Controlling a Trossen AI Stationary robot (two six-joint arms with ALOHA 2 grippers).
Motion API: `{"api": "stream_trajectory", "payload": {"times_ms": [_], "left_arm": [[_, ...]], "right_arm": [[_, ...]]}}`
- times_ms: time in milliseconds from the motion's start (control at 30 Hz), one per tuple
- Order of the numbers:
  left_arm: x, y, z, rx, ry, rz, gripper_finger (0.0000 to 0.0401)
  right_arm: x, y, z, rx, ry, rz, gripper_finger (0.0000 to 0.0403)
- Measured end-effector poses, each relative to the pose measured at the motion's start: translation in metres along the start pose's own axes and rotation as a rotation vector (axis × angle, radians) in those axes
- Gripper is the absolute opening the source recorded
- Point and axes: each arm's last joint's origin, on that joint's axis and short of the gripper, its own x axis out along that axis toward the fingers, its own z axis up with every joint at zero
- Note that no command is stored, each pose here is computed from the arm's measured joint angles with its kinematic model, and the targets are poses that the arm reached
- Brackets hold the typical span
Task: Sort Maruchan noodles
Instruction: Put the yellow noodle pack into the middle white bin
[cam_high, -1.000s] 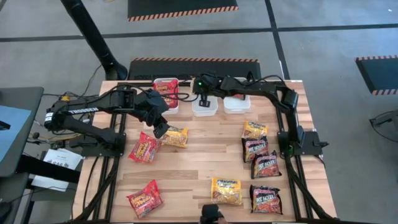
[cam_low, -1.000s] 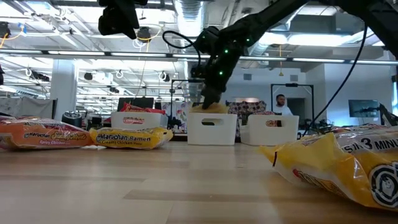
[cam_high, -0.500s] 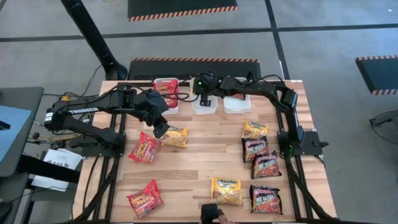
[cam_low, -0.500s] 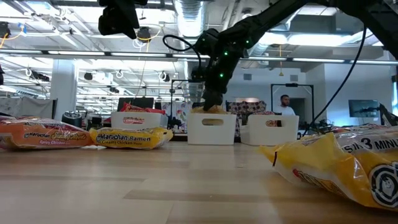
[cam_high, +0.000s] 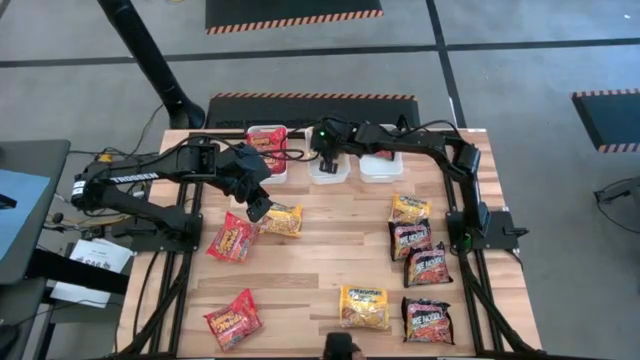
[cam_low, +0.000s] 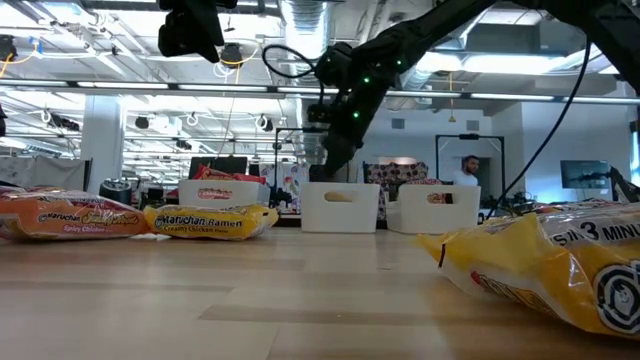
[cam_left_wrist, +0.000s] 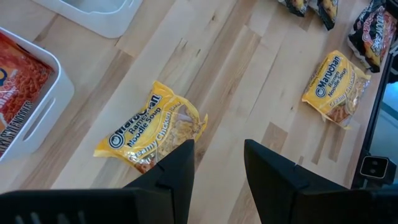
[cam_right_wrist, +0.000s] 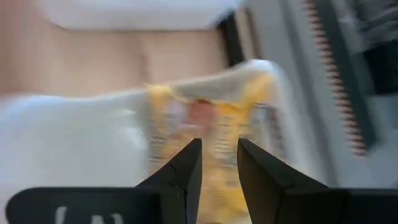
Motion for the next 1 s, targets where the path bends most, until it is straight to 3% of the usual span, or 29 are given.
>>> {"api": "stream_trajectory", "payload": {"times_ms": [133, 567, 733, 1000], "left_arm": [[0.000, 0.000, 0.000, 0.000, 0.000, 0.000, 0.0125], [0.000, 0.000, 0.000, 0.004, -0.001, 0.000, 0.0125], [0.000, 0.000, 0.000, 0.023, -0.001, 0.000, 0.0125], [0.000, 0.000, 0.000, 0.055, -0.001, 0.000, 0.0125]], "right_arm": [[0.005, 0.004, -0.008, 0.096, 0.029, 0.145, 0.0127], [0.029, -0.008, -0.030, 0.323, 0.119, 0.307, 0.0123], [0.036, -0.008, -0.033, 0.337, 0.130, 0.303, 0.0122], [0.039, -0.018, -0.028, 0.398, 0.066, 0.195, 0.0122]]}}
